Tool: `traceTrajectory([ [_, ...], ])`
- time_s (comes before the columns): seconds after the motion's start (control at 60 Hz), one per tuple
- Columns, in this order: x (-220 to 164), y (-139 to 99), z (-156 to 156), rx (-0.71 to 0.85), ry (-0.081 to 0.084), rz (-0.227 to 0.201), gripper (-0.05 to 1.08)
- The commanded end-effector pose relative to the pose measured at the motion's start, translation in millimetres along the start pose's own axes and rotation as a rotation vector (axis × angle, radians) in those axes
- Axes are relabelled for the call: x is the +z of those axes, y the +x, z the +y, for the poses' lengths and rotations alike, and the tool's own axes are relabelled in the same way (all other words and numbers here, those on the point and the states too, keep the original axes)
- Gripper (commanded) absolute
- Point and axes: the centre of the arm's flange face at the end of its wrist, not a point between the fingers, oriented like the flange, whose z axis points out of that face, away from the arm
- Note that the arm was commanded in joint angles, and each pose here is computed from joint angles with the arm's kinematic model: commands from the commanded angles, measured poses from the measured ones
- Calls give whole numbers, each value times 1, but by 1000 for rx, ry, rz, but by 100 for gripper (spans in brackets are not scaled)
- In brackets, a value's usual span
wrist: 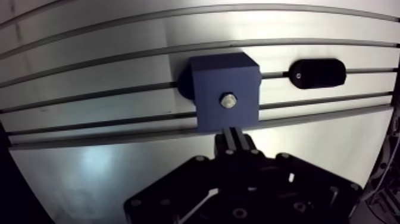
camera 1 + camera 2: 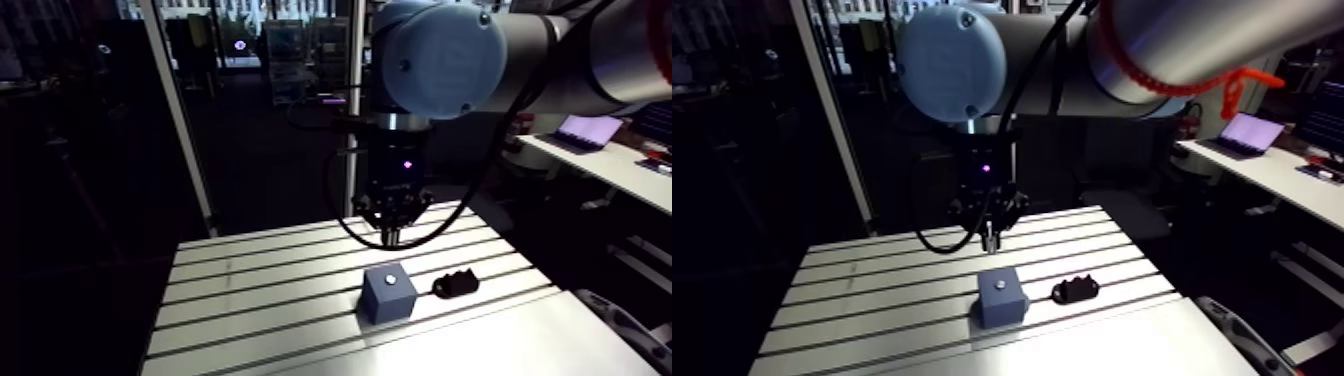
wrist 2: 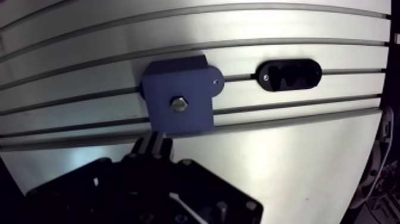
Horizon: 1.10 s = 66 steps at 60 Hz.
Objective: Pick up the M10 bolt and insert it into the hex recess until seated.
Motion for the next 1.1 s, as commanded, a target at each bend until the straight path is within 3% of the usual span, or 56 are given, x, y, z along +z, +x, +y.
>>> traceTrajectory([
  [0.017,10,-3,11,-71,-2,7,107],
  [0.233,21,-6,21,-106,17,-12,108],
  [0.6,41,-7,20,-117,27,-44,108],
  [0.833,47,1,21,-117,18,-17,108],
  [1.1,54,6,21,-118,20,-29,108],
])
